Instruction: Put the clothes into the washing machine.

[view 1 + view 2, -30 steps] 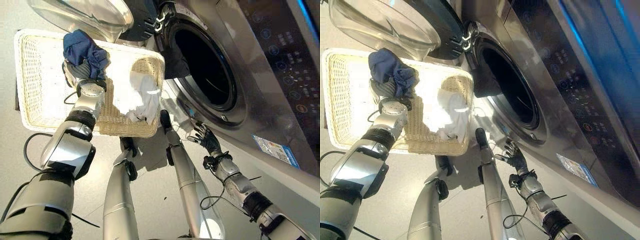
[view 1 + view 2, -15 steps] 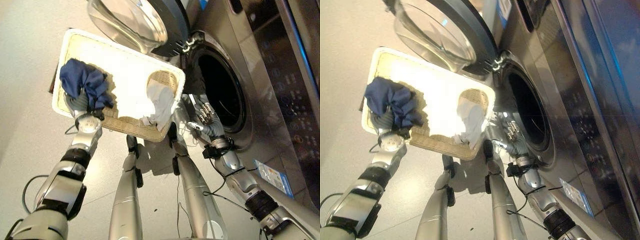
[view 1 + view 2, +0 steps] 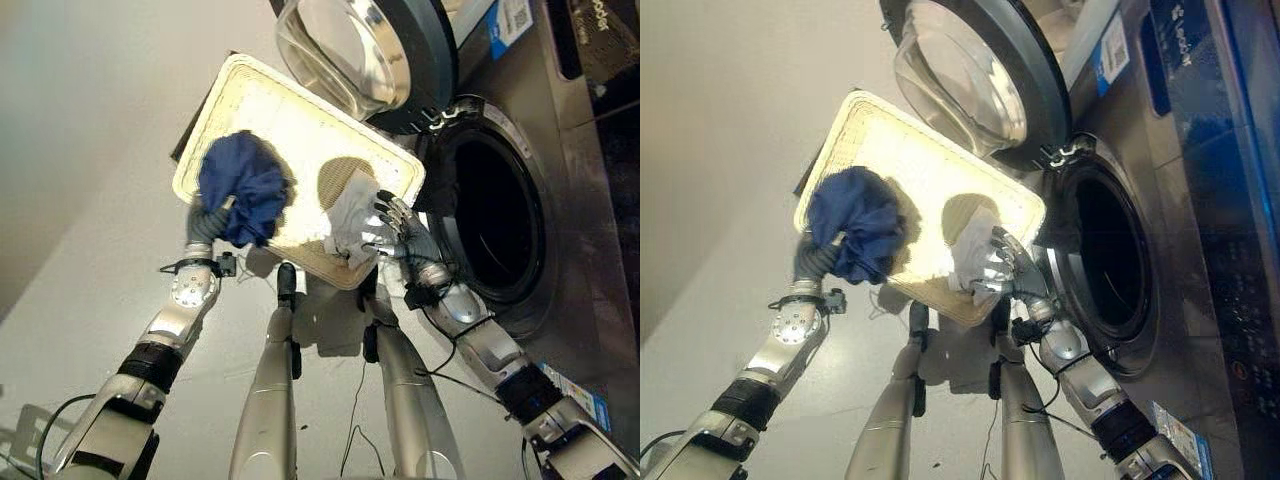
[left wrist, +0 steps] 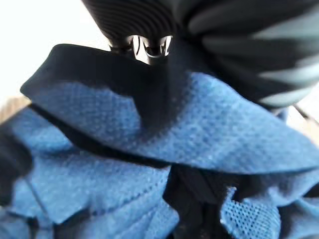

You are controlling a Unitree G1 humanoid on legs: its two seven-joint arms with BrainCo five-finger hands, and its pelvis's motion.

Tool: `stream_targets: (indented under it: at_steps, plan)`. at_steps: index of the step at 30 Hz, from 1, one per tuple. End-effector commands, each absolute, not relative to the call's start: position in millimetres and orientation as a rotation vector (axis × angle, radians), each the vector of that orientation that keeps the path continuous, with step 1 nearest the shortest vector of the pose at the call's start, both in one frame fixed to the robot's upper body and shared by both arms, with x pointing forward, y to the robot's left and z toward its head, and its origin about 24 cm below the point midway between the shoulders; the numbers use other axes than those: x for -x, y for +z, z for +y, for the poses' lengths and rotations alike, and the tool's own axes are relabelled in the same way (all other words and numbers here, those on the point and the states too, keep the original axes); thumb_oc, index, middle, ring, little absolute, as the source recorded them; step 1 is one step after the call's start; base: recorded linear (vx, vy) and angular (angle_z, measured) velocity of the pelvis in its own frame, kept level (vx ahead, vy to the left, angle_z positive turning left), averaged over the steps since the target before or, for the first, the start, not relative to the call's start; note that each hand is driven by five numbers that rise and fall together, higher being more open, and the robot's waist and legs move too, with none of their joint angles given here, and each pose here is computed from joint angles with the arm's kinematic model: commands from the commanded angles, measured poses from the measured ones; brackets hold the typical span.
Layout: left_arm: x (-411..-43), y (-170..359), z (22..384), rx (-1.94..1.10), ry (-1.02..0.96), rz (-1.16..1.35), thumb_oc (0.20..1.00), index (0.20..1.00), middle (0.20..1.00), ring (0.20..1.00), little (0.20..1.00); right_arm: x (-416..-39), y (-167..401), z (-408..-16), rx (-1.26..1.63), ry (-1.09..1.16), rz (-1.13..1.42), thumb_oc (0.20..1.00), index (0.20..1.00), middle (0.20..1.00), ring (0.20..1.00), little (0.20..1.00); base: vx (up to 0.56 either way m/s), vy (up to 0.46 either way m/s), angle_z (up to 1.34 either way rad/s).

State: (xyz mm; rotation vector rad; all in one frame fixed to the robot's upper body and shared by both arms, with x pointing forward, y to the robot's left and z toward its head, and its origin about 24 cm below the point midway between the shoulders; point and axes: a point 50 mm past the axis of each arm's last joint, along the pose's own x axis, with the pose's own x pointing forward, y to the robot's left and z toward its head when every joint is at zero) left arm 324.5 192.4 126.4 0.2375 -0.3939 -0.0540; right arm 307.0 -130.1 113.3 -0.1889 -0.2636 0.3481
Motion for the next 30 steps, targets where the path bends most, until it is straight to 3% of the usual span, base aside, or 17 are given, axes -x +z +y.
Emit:
stream_targets:
  at_steps: [1, 14, 22, 30]
  plan:
    - [-317.3, 146.8, 151.4, -0.024, -0.497, -0.449, 0.2, 0.2, 0.2, 0.2, 0.2, -304.4, 125.6, -123.0, 0.237, 0.539, -0.235, 1.0, 1.0, 1.0, 1.0, 1.0, -0.06, -0.011, 0.07]
    - [-310.9, 144.5, 103.0, 0.098, -0.827, -0.346, 0.2, 0.2, 0.2, 0.2, 0.2, -299.6, 113.8, -96.5, 0.11, 0.712, -0.113, 1.0, 1.0, 1.0, 1.0, 1.0, 0.0, 0.005, 0.0]
    - [-308.0, 143.3, 91.2, 0.104, -0.852, -0.333, 0.2, 0.2, 0.2, 0.2, 0.2, -294.1, 107.7, -85.5, -0.034, 0.779, -0.042, 1.0, 1.0, 1.0, 1.0, 1.0, 0.0, 0.008, -0.03]
    - [-311.5, 135.9, 94.1, 0.018, -0.752, -0.328, 0.2, 0.2, 0.2, 0.2, 0.2, -280.3, 93.8, -72.0, -0.387, 0.895, 0.112, 1.0, 1.0, 1.0, 1.0, 1.0, 0.0, 0.007, -0.02]
